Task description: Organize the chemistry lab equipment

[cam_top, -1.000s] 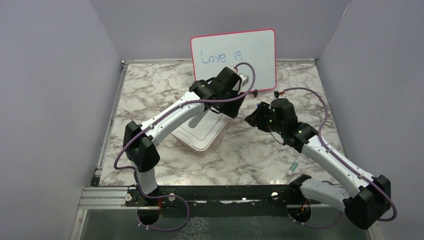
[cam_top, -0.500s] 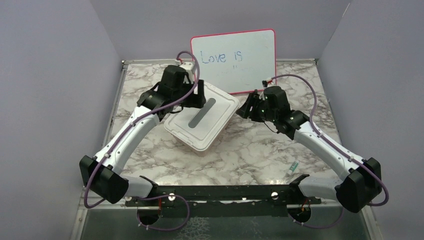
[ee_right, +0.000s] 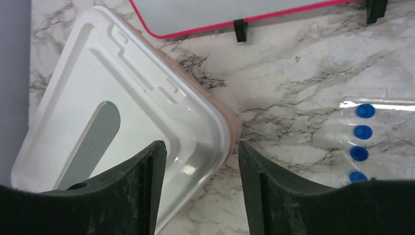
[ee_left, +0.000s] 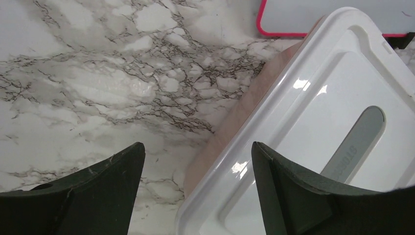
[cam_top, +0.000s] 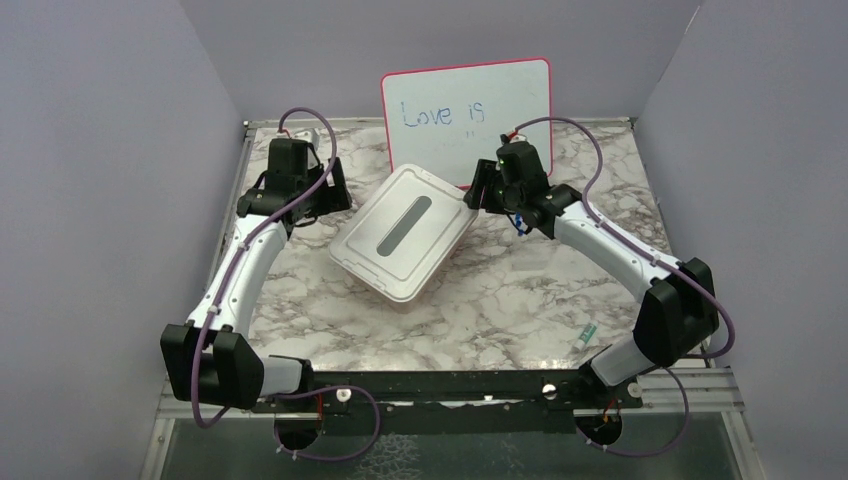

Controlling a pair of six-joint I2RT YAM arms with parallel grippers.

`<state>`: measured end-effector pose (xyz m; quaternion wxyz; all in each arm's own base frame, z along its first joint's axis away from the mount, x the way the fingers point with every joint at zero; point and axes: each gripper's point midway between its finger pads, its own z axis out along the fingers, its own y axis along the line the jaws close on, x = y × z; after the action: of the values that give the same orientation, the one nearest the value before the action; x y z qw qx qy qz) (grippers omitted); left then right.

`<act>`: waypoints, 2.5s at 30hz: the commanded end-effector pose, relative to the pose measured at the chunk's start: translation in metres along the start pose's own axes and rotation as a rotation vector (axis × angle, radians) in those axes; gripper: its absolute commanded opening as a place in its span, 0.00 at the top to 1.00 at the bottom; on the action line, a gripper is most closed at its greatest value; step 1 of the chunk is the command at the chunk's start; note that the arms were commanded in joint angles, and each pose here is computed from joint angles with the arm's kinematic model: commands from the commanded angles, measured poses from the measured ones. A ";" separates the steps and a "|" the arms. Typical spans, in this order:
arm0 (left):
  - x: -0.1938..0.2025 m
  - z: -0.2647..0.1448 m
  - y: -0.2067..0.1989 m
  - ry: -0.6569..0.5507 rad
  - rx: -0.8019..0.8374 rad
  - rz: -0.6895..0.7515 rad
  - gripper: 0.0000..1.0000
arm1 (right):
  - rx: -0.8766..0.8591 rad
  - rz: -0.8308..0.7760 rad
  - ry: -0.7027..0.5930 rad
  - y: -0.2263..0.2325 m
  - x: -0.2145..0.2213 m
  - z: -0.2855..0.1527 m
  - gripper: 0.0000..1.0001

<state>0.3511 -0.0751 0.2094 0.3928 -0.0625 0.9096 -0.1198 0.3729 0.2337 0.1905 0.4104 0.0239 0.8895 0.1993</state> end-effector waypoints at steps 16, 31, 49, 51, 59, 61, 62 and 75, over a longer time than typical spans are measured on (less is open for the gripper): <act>0.031 0.018 -0.004 0.087 0.074 -0.002 0.24 | 0.068 -0.099 0.184 -0.030 0.054 0.023 0.62; 0.051 0.025 0.017 0.109 -0.021 -0.034 0.39 | -0.226 -0.112 0.314 0.020 0.079 0.052 0.76; 0.000 -0.025 0.029 -0.124 -0.127 -0.028 0.30 | -0.311 -0.188 0.202 0.090 0.030 0.076 0.75; -0.010 -0.033 0.024 -0.154 -0.106 -0.011 0.28 | -0.281 -0.190 0.120 0.093 0.002 0.060 0.69; -0.046 -0.085 0.005 -0.308 -0.032 0.002 0.01 | -0.032 -0.201 -0.074 0.040 -0.046 -0.032 0.48; -0.050 -0.100 0.004 -0.343 -0.030 0.003 0.01 | 0.045 -0.195 -0.095 0.016 -0.042 -0.061 0.45; -0.051 -0.107 0.004 -0.358 -0.031 0.005 0.01 | 0.075 -0.194 -0.104 0.004 -0.038 -0.074 0.43; -0.052 -0.193 0.015 -0.535 -0.074 0.050 0.01 | 0.314 -0.057 -0.369 -0.099 -0.037 -0.265 0.30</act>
<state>0.2641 -0.0302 0.3482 0.5964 -0.0793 0.7947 -0.0811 0.2399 0.0924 0.3324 0.5642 0.0512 0.8174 0.1039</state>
